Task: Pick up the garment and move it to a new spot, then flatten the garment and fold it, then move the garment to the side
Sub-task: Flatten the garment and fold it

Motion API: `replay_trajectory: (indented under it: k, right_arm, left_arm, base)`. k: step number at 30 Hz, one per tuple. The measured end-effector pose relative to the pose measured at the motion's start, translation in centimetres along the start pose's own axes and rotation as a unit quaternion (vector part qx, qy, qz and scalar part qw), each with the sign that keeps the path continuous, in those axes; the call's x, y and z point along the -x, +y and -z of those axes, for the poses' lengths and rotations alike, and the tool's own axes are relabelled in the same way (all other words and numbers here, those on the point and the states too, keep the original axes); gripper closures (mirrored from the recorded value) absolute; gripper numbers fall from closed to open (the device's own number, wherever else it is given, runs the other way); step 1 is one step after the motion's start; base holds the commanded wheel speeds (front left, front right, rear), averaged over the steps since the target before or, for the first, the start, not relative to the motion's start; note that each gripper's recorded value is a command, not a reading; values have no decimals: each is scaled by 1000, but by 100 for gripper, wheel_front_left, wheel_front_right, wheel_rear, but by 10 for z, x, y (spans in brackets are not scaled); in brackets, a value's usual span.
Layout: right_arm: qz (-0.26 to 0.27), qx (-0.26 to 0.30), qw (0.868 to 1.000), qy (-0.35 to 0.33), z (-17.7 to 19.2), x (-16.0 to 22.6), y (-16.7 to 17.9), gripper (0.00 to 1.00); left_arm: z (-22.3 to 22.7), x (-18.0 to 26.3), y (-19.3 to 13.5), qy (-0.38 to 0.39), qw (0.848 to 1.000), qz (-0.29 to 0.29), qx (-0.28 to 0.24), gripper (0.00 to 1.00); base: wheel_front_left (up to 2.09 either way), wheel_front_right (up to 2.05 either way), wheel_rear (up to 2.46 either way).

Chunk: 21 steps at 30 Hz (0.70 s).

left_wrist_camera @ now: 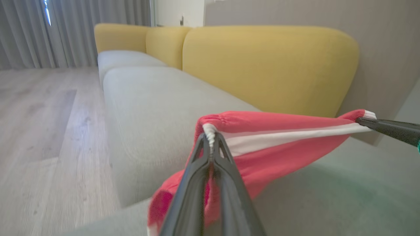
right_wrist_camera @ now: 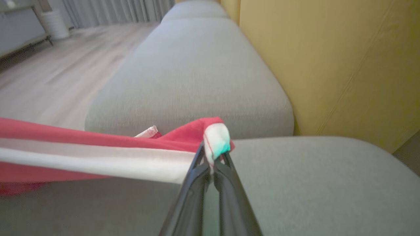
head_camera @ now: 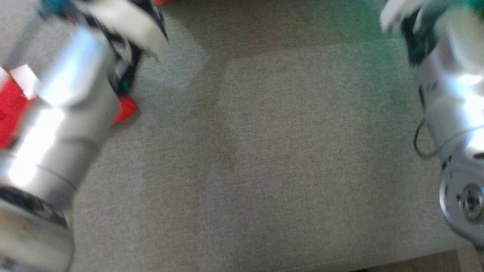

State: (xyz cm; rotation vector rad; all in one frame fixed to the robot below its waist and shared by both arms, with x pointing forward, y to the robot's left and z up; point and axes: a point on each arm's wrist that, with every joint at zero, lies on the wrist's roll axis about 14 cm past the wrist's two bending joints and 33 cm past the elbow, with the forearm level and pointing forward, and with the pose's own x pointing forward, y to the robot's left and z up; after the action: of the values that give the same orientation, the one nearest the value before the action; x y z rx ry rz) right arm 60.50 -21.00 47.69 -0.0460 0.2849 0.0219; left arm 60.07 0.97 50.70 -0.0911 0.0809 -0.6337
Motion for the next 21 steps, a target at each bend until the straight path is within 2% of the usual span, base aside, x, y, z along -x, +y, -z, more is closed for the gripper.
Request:
replay_trajectory:
  k: [5, 10, 14, 21]
  right_arm:
    - [-8, 30, 995, 100, 51, 21, 0, 100]
    - [-17, 59, 980, 187, 87, 51, 1, 100]
    - [-25, 62, 967, 245, 112, 78, 3, 100]
    - [-30, 67, 959, 275, 118, 107, -3, 100]
  left_arm:
    - [51, 34, -31, 59, 998, 30, 12, 100]
    - [80, 74, -65, 101, 993, 65, 21, 100]
    - [87, 99, -78, 118, 990, 78, 13, 100]
    - [77, 115, -92, 112, 990, 86, 8, 100]
  base:
    - [0, 0, 0]
    - [0, 0, 0]
    - [0, 0, 0]
    - [0, 0, 0]
